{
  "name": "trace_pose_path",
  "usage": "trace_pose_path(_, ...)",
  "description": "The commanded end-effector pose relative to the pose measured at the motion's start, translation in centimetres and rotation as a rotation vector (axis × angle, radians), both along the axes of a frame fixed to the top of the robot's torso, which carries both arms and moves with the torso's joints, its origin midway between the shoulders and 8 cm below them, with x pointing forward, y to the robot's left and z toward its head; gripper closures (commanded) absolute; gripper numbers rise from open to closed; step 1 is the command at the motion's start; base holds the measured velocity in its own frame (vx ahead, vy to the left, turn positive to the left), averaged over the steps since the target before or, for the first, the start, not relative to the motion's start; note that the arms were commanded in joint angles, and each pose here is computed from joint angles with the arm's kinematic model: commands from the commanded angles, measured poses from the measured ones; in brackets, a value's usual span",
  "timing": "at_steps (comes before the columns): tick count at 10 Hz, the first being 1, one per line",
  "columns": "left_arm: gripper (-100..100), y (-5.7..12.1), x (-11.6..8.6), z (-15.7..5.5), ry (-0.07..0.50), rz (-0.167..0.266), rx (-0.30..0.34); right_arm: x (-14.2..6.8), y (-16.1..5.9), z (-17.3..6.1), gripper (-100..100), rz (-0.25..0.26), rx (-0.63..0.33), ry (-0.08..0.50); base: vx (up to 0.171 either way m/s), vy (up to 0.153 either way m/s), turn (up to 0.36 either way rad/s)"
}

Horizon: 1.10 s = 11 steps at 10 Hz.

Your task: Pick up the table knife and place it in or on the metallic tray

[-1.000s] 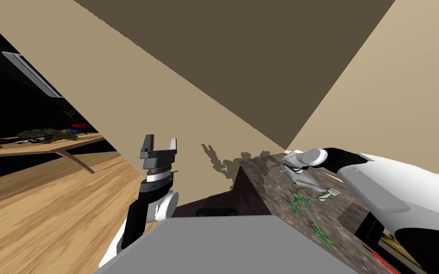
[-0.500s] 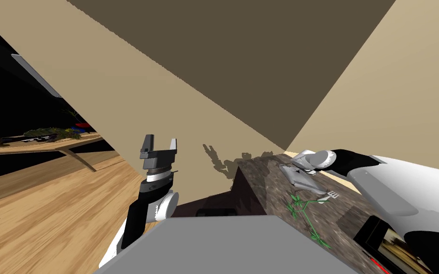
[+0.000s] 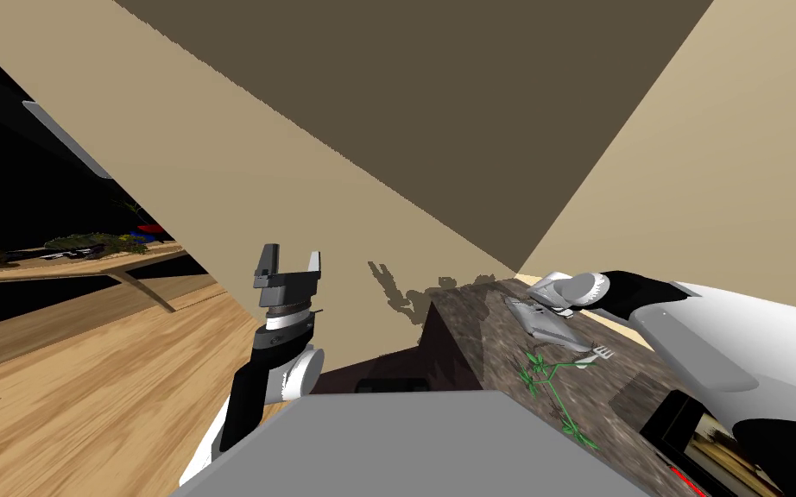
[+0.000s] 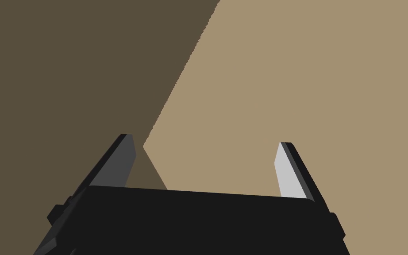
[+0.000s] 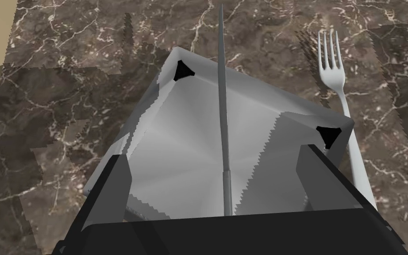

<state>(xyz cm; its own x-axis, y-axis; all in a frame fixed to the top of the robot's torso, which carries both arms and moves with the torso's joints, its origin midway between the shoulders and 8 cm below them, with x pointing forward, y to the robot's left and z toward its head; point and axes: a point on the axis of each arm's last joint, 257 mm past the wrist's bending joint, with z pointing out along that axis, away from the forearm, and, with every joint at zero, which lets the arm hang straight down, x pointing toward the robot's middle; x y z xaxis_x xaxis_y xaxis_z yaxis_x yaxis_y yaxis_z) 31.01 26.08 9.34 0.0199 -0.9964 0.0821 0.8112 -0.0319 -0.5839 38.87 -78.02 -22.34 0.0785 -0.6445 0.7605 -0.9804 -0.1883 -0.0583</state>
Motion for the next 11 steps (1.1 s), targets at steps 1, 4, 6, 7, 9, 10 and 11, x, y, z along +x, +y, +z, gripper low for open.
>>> trace_pose_path(1, 0, 0.0, 0.0, 0.0, 0.000, 0.000, 0.000, 0.0, 0.0, 0.0, 0, 0.000, 0.000, 0.000, 0.000, 0.000, 0.000)
trace_pose_path(4, 0, 0.0, 0.0, 0.0, 0.000, 0.000, 0.000, -0.8, -1.3, 2.8, -100, -0.016, -0.008, -0.003, -0.015, 0.018, 0.061)
trace_pose_path(6, 0, 0.0, 0.0, 0.0, 0.000, 0.000, 0.000, -1.2, -1.9, 4.1, -100, -0.025, -0.009, -0.004, -0.015, 0.016, 0.042)
trace_pose_path(7, 0, 0.0, 0.0, 0.0, 0.000, 0.000, 0.000, -1.5, -2.1, 4.7, -100, -0.029, -0.010, -0.005, -0.013, 0.017, 0.046)
trace_pose_path(9, 0, 0.0, 0.0, 0.0, 0.000, 0.000, 0.000, -2.1, -2.6, 5.8, -100, -0.037, -0.009, -0.007, -0.013, 0.018, 0.041)
trace_pose_path(10, 0, 0.0, 0.0, 0.0, 0.000, 0.000, 0.000, -2.4, -2.9, 6.4, -100, -0.041, -0.007, -0.008, -0.015, 0.017, 0.047)
trace_pose_path(11, 0, 0.0, 0.0, 0.0, 0.000, 0.000, 0.000, -2.1, -2.8, 5.9, -100, -0.039, -0.008, -0.009, -0.007, 0.007, 0.008)
